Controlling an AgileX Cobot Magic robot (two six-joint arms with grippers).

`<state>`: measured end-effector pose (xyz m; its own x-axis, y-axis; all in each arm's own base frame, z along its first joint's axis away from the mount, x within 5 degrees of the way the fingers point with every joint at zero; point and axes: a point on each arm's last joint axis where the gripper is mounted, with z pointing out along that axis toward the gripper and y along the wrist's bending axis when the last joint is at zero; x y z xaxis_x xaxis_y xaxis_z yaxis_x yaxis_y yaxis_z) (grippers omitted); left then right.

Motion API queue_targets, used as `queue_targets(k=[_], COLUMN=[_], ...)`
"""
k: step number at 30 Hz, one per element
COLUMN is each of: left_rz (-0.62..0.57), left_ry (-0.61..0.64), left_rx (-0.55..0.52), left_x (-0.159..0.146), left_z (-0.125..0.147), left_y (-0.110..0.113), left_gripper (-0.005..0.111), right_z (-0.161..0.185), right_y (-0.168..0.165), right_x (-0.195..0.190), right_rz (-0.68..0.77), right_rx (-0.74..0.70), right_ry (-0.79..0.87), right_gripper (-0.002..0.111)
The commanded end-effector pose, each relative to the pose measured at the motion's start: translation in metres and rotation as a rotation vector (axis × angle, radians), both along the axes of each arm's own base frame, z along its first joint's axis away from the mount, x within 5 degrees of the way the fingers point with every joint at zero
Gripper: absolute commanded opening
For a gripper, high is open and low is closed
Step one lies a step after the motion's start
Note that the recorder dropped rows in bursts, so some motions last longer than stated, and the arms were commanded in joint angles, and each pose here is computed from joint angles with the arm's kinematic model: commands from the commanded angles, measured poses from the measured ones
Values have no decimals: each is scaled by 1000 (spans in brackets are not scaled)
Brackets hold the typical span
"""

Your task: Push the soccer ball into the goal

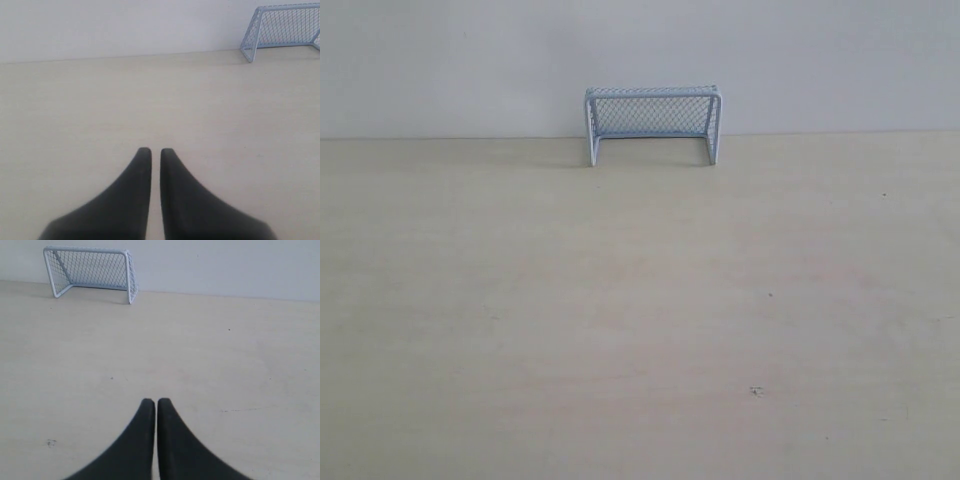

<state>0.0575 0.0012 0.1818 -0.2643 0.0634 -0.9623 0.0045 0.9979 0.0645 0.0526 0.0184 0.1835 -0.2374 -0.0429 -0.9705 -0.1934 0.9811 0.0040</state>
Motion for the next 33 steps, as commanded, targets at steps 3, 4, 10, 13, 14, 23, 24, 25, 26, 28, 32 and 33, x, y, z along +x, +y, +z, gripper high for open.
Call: queue_targets(k=[3,4,10,13,14,23,24,25,26,28,32,33], left_rz=[-6,-6,-6,-6,-6,-6,-6,-6,-6,-6,-6,-6], left_ry=[-19,-19,-19,-19,-19,-19,-19,-19,-19,-19,-19,-19], left_rx=[-16,-16,-16,-16,-16,-16,-16,-16,-16,-16,-16,-16], left_x=[0,0,0,0,0,0,0,0,0,0,0,0], left_z=[3,3,3,3,3,3,3,3,3,3,3,3], left_y=[-1,-1,-1,-1,-1,-1,-1,-1,-1,-1,-1,-1], left_gripper=[6,6,6,6,6,6,6,6,6,6,6,6], right_z=[0,0,-2,-2,-2,-2,-2,-2,-2,-2,-2,-2], right_y=[-1,-1,-7,-9,-9,-15,-16,-16,-17,-18,-19,-19], right_x=[0,0,0,0,0,1,1,1,1,1,1,1], right_rz=[-11,-14,-79,-106,-114,-179,-187,-195,-202,-214,-229,-229], right_rx=[0,-4,8,17,23,11,16,20,23,27,34,34], right_ry=[-2,-2,20,19,23,22,24,25,24,24,24,24], right_gripper=[0,0,0,0,0,0,0,0,0,0,0,0])
